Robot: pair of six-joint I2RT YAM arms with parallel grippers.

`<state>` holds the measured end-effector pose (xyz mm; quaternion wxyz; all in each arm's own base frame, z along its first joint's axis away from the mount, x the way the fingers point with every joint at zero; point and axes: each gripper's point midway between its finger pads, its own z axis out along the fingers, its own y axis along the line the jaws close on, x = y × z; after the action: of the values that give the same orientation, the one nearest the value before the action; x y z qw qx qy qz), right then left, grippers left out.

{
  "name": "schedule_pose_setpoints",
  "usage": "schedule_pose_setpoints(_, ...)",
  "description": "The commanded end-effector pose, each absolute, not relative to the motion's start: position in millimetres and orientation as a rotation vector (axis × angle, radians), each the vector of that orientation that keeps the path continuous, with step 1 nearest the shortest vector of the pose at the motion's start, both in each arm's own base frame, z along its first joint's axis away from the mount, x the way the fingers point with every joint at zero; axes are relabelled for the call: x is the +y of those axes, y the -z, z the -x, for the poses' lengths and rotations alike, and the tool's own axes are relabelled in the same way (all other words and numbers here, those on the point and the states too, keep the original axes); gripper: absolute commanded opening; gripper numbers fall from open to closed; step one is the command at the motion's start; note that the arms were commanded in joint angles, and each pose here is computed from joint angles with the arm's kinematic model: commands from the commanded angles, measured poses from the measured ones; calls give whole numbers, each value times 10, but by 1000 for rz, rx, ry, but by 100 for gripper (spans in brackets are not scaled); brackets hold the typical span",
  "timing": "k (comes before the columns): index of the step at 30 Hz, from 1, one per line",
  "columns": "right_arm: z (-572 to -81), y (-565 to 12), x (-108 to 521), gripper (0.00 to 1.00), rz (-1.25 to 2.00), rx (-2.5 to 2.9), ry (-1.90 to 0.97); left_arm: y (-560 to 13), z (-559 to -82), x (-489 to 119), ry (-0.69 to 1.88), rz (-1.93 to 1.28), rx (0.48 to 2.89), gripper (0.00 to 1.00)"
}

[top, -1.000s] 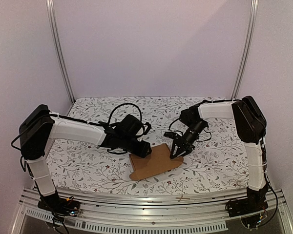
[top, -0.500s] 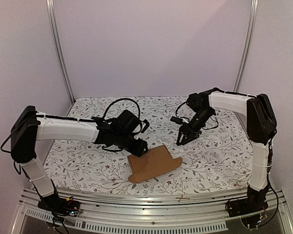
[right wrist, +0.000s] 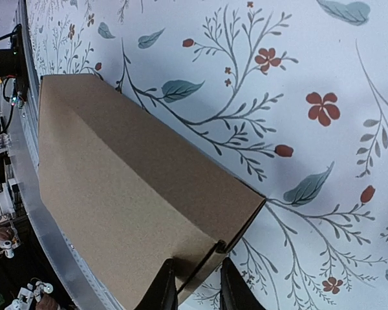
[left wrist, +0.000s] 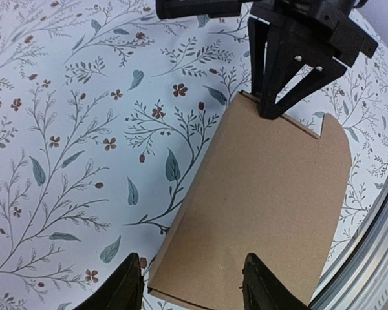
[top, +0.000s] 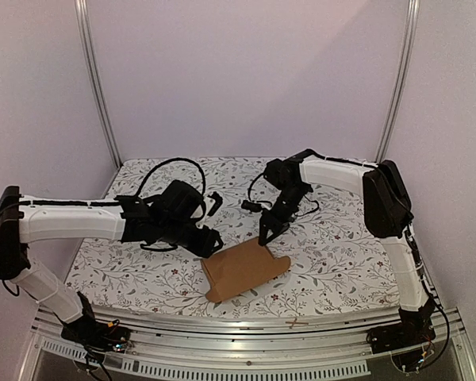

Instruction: Fold the paper box

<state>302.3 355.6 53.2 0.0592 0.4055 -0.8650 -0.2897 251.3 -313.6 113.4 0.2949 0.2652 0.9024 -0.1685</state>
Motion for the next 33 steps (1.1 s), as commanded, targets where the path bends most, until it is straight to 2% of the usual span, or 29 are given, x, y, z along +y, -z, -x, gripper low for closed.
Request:
schedule_pose_setpoints(1, -3254, -340, 3613, 20, -1297, -2670, 802, -1190, -2393, -3152, 502, -753, 2359, 52)
schedule_pose_setpoints(4, -3351, -420, 3740, 23, -1359, -2684, 842, -1147, -2368, -3251, 531, -811, 2336, 52)
schedule_pose_setpoints(8, -3525, -792, 3682, 33, -1439, -2753, 830, -1057, -2371, -3417, 530, -903, 2324, 51)
schedule_pose_setpoints(10, -3567, -1005, 3565, 43, -1449, -2794, 840, -1046, -2401, -3533, 535, -945, 2311, 51)
schedule_pose_setpoints(12, -3551, -1197, 3432, 45, -1439, -2827, 858, -1024, -2475, -3638, 526, -970, 2297, 50)
schedule_pose_setpoints(20, -2993, -1103, 3065, 45, -1359, -2740, 889, -803, -2644, -4053, 569, -1045, 2300, 49)
schedule_pose_setpoints(33, -2828, -916, 3152, 44, -1324, -2674, 958, -310, -2592, -3921, 521, -1034, 2403, 46)
